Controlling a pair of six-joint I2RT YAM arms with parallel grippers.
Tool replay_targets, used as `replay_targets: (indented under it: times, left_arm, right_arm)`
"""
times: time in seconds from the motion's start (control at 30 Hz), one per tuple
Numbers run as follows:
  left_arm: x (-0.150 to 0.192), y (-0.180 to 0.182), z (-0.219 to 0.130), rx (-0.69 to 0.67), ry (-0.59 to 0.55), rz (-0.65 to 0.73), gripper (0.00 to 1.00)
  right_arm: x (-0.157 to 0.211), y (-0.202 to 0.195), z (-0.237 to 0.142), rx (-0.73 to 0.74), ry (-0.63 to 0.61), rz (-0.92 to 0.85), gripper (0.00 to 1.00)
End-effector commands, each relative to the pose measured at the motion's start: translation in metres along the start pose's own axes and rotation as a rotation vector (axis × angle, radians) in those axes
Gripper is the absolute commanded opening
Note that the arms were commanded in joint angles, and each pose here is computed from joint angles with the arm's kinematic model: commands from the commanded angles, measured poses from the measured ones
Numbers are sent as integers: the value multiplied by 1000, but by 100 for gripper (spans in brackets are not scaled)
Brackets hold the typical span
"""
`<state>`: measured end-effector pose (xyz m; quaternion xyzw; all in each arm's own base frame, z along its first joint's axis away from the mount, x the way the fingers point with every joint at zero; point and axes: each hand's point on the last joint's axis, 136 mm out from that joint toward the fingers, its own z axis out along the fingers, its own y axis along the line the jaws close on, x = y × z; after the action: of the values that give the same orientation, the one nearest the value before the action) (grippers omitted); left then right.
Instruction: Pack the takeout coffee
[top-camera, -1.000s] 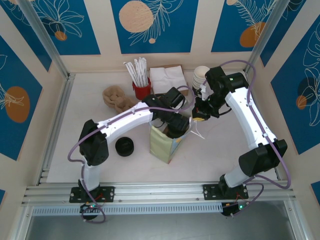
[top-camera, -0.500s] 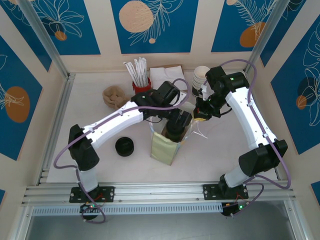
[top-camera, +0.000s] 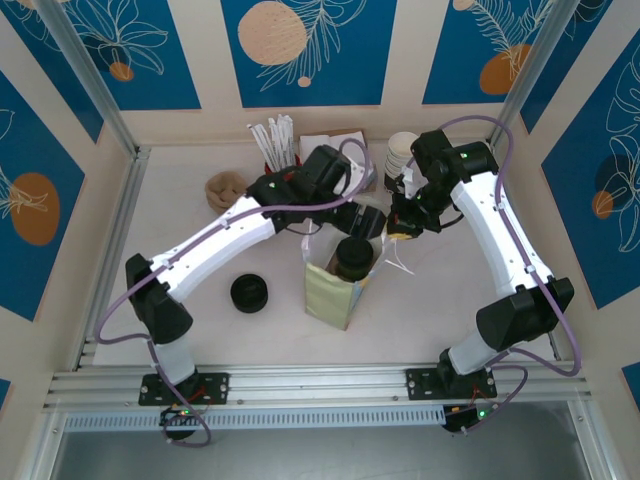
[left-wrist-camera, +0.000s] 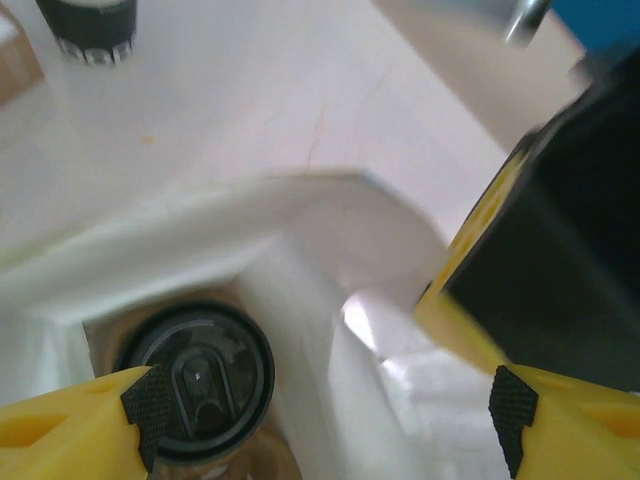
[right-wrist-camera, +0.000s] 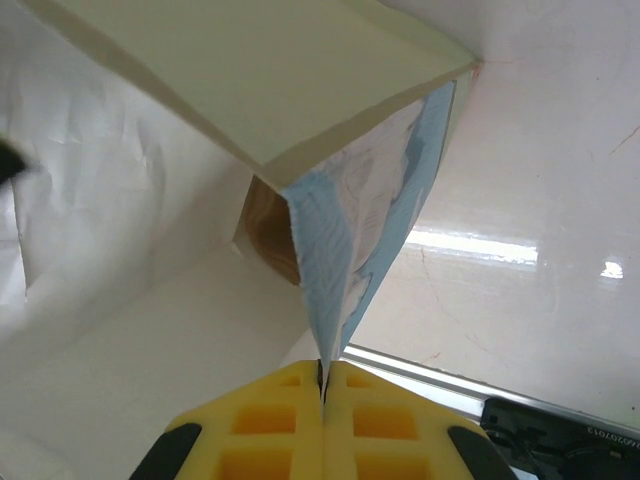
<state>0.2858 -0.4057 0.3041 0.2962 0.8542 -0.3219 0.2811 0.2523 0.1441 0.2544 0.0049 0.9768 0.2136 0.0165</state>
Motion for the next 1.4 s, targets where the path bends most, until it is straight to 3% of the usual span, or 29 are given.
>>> replay_targets:
  times: [0.0, 0.2, 0.37, 0.57, 0.8, 1.03, 1.37]
  left_arm:
    - [-44, -6, -47, 21, -142, -26, 85]
    - [-84, 18, -96, -74, -293, -96, 86]
    - [-81, 64, -122, -254, -341, -174, 86]
    - [-59, 107, -131, -415, -317, -239, 86]
    - [-43, 133, -131, -474, -308, -283, 86]
    - [-37, 150, -124, -520, -268, -308, 86]
    - [-41, 199, -147, -687, -294, -384, 86]
  right_arm:
    - [-5, 7, -9, -23, -33, -62, 0]
    - [-11, 16, -18, -62, -94, -164, 0]
    - [-12, 26, -26, -102, -147, -226, 0]
    - [-12, 39, -30, -158, -182, -292, 0]
    - [-8, 50, -29, -217, -197, -338, 0]
    - [-18, 48, -21, -205, -173, -301, 0]
    - [-50, 53, -2, -246, -76, -193, 0]
